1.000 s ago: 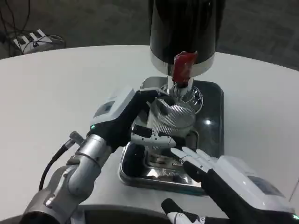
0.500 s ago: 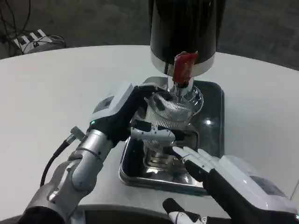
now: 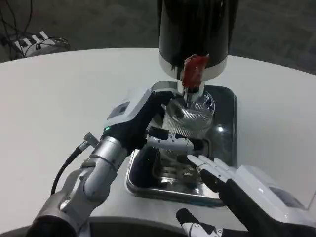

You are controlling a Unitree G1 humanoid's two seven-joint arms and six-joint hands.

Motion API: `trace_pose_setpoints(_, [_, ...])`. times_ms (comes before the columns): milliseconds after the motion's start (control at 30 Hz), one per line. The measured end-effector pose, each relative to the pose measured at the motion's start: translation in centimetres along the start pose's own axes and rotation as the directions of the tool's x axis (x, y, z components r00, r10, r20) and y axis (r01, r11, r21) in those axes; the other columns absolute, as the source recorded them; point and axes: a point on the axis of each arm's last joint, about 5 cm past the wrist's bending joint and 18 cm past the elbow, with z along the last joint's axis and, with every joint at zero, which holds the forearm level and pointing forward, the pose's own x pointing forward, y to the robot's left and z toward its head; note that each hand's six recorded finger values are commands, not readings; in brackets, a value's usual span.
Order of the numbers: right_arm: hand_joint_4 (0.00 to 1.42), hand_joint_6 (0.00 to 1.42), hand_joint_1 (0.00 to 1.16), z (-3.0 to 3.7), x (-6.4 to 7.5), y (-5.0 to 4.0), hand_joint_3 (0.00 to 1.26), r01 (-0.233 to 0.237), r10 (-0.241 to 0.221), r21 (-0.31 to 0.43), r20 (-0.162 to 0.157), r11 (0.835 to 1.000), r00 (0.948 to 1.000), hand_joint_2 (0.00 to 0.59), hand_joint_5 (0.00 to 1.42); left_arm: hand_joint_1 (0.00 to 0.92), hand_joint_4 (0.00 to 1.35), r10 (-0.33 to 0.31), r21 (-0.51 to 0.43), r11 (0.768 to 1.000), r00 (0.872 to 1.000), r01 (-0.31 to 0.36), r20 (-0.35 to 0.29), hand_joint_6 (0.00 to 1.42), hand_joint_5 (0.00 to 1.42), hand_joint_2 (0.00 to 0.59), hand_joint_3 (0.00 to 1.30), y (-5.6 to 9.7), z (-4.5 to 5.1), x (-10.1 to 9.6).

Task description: Grasp the cup under the faucet to collect the drink, then remove the cup.

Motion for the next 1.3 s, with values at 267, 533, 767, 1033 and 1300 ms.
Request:
trace_pose_setpoints(267, [0.04,0.00,0.52,0.03,0.1,-0.07,0.09,0.005,-0.005,-0.003,0.005,1.000,1.0000,0.478,0.00,0.467,0.66,0.017,0.000,1.000,1.000,-0.017,-0.011,0.64,0.83,0.005,0.56,-0.1,-0.17,-0.1])
trace_pose_setpoints(533, [0.05,0.00,0.52,0.08,0.2,-0.13,0.10,0.009,-0.009,-0.009,0.009,1.000,0.9999,0.479,0.00,0.180,0.25,0.018,0.022,1.000,0.998,-0.017,-0.056,0.30,0.30,0.000,0.20,-0.1,-0.80,-0.4])
trace_pose_setpoints(767, [0.06,0.00,0.54,0.00,0.5,-0.14,0.15,0.004,-0.004,-0.012,0.005,1.000,1.0000,0.477,0.00,0.167,0.12,0.010,0.018,1.000,0.998,-0.009,-0.057,0.17,0.17,0.000,0.10,0.0,-0.89,-0.5])
trace_pose_setpoints(1033, [0.07,0.00,0.56,-0.02,0.5,-0.09,0.18,0.000,0.000,-0.011,0.002,1.000,1.0000,0.483,0.00,0.075,0.00,0.002,-0.008,1.000,0.999,-0.002,-0.054,0.06,0.04,0.000,0.00,0.1,-0.87,-0.5])
trace_pose_setpoints(1300, [0.08,0.00,0.56,0.00,0.6,-0.14,0.19,-0.005,0.005,-0.012,0.003,1.000,1.0000,0.483,0.00,0.000,0.00,-0.014,-0.017,1.000,1.000,0.014,-0.017,0.00,0.00,0.000,0.00,0.3,-1.01,-0.9])
